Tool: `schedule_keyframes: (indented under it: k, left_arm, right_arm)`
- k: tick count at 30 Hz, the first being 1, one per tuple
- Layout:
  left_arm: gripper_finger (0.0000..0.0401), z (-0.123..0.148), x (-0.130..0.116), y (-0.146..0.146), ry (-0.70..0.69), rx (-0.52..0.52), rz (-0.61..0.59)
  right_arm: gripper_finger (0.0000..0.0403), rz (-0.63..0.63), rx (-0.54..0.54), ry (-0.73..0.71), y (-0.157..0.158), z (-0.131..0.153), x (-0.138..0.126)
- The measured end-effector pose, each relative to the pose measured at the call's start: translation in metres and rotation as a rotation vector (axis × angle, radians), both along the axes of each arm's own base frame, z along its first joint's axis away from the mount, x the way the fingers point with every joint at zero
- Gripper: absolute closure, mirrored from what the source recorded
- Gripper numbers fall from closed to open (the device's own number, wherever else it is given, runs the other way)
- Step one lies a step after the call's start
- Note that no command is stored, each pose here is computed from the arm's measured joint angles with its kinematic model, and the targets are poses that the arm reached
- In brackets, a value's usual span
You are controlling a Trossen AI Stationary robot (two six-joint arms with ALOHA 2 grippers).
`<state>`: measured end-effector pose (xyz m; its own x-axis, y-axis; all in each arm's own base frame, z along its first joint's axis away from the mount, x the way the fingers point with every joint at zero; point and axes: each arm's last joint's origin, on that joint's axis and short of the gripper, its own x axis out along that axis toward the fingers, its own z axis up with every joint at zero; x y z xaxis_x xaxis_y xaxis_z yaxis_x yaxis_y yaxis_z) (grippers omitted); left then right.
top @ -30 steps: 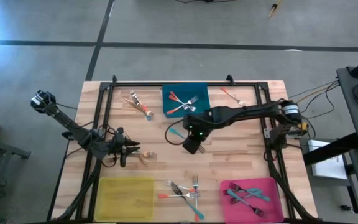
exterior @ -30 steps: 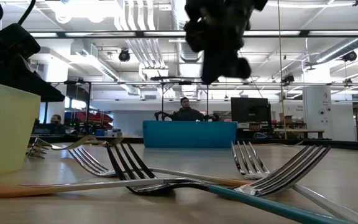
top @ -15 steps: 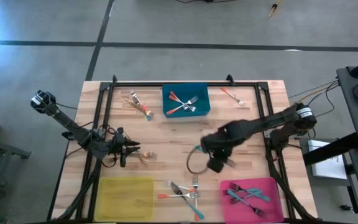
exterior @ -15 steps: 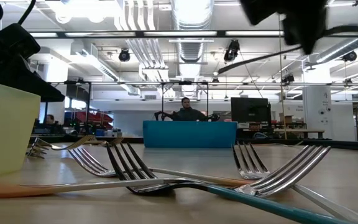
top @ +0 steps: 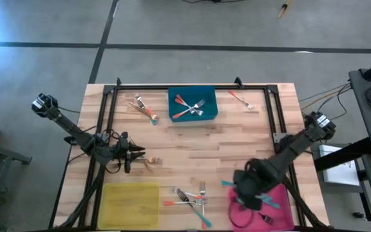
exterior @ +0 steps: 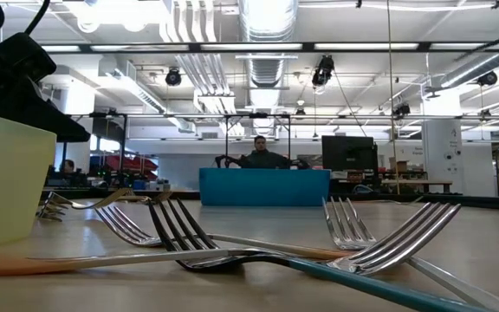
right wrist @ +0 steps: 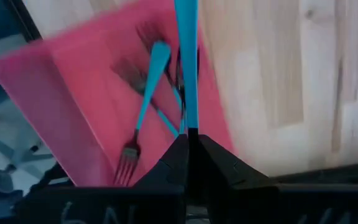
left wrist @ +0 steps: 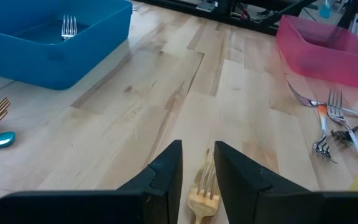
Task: Sort silverware by color (type)
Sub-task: Put the blue fork into the pink bin
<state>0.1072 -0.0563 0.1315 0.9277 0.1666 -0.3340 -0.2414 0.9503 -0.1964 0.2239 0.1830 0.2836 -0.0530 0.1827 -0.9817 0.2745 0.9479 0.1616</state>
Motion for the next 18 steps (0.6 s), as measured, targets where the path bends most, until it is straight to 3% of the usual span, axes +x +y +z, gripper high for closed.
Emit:
schedule_keyframes:
  k: [11,18]
  left_arm:
    - [0.0324,0.000,0.000,0.000,0.000,0.000,0.000]
    - [0.0324,0.000,0.000,0.000,0.000,0.000,0.000]
  right_arm:
    - [0.0387,-0.026,0.089,-0.097,0.033,-0.020,-0.050]
    - [0.0326,-0.021,0.073,-0.116,0.036,-0.024,-0.061]
